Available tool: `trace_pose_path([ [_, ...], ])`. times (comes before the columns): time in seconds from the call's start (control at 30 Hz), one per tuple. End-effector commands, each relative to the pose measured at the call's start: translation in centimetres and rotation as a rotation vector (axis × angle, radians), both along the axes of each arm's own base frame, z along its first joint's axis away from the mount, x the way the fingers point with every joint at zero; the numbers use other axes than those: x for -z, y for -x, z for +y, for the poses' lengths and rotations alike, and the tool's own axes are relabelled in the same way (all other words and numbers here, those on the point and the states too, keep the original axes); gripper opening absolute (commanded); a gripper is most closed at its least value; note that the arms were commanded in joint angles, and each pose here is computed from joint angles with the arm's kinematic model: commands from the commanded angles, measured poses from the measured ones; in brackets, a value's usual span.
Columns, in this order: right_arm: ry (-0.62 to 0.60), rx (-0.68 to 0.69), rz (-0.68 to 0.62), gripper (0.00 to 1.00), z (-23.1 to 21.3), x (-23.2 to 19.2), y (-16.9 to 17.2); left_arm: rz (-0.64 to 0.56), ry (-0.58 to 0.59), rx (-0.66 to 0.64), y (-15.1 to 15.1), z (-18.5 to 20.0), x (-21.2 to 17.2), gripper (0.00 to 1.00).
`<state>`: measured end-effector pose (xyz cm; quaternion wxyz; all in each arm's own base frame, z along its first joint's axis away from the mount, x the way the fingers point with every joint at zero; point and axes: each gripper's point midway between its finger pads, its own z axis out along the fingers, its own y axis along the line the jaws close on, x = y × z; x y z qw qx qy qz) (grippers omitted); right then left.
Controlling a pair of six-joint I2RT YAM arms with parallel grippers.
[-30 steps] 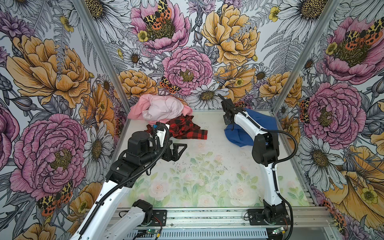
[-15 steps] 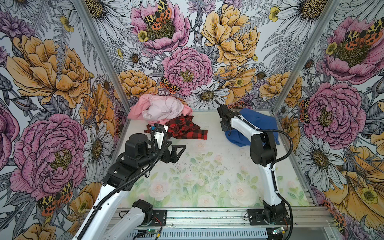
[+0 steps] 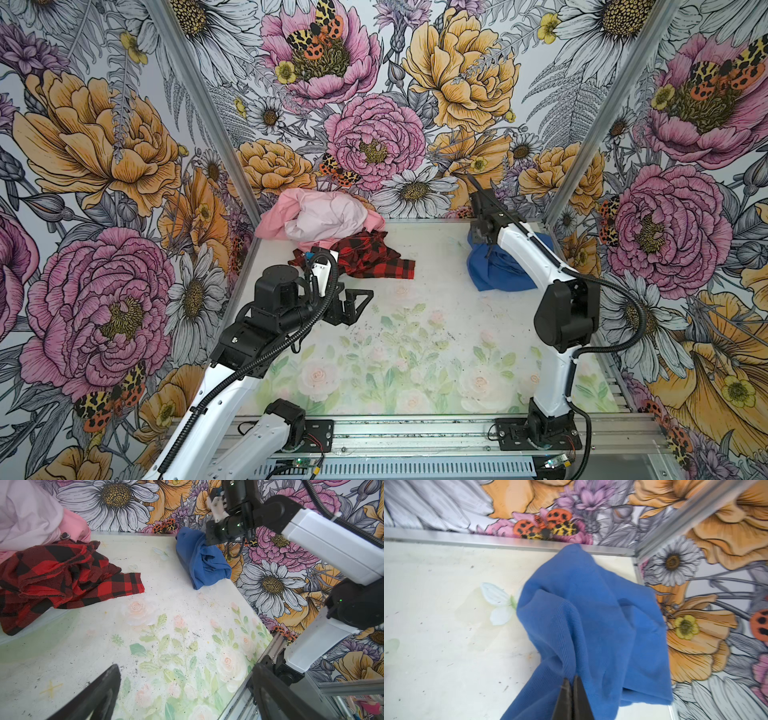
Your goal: Pick out a specific cloth from the pile
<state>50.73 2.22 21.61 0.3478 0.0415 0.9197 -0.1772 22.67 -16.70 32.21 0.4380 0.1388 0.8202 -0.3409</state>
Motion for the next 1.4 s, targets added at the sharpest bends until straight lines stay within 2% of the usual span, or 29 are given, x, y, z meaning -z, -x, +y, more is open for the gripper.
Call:
trace_pose_path([
  [0.0,0.046,0.090,-0.030,0.00,-4.5,-1.4,2.0,-0.006,-0.004,0.011,-0.1,0.0,0.0,0.99],
  [0.13,0.057,0.238,0.027,0.00,-10.7,1.6,5.0,-0.002,0.002,0.013,-0.4,-0.3,0.0,0.99],
  [0.27,-0.091,0.384,0.075,0.00,-16.0,7.3,7.1,0.001,0.011,0.013,-0.4,-0.4,-0.1,0.99],
  [0.47,-0.106,0.420,0.205,0.00,-17.7,13.8,7.0,-0.009,0.024,0.010,-0.1,-0.3,-0.7,0.99],
  [0.6,-0.148,0.393,0.180,0.00,-17.1,14.4,6.1,0.005,0.018,0.006,-0.2,-0.3,-0.2,0.99],
  [0.77,-0.168,0.364,0.100,0.00,-16.6,11.7,5.8,0.007,-0.010,-0.008,-0.5,0.0,0.2,0.99],
  [0.8,-0.173,0.357,0.085,0.06,-16.5,10.9,5.9,0.008,-0.020,-0.011,-0.7,0.2,0.2,0.99],
  [0.83,-0.178,0.349,0.069,0.24,-16.2,10.2,6.1,0.006,-0.029,-0.014,-0.8,0.3,0.2,0.99],
  [0.93,-0.176,0.345,0.015,0.61,-15.9,7.6,6.9,-0.002,-0.040,-0.023,-1.2,0.6,0.1,0.99],
  [1.03,-0.153,0.378,-0.027,0.84,-16.3,5.6,8.9,-0.005,-0.065,-0.072,-2.1,1.5,0.4,0.99],
  [1.13,-0.147,0.431,-0.046,0.99,-16.7,5.4,12.0,0.000,-0.096,-0.165,-3.3,3.1,1.0,0.99],
  [1.37,-0.207,0.475,-0.158,0.99,-16.0,3.7,17.3,-0.007,-0.159,-0.302,-5.4,5.2,1.4,0.99],
])
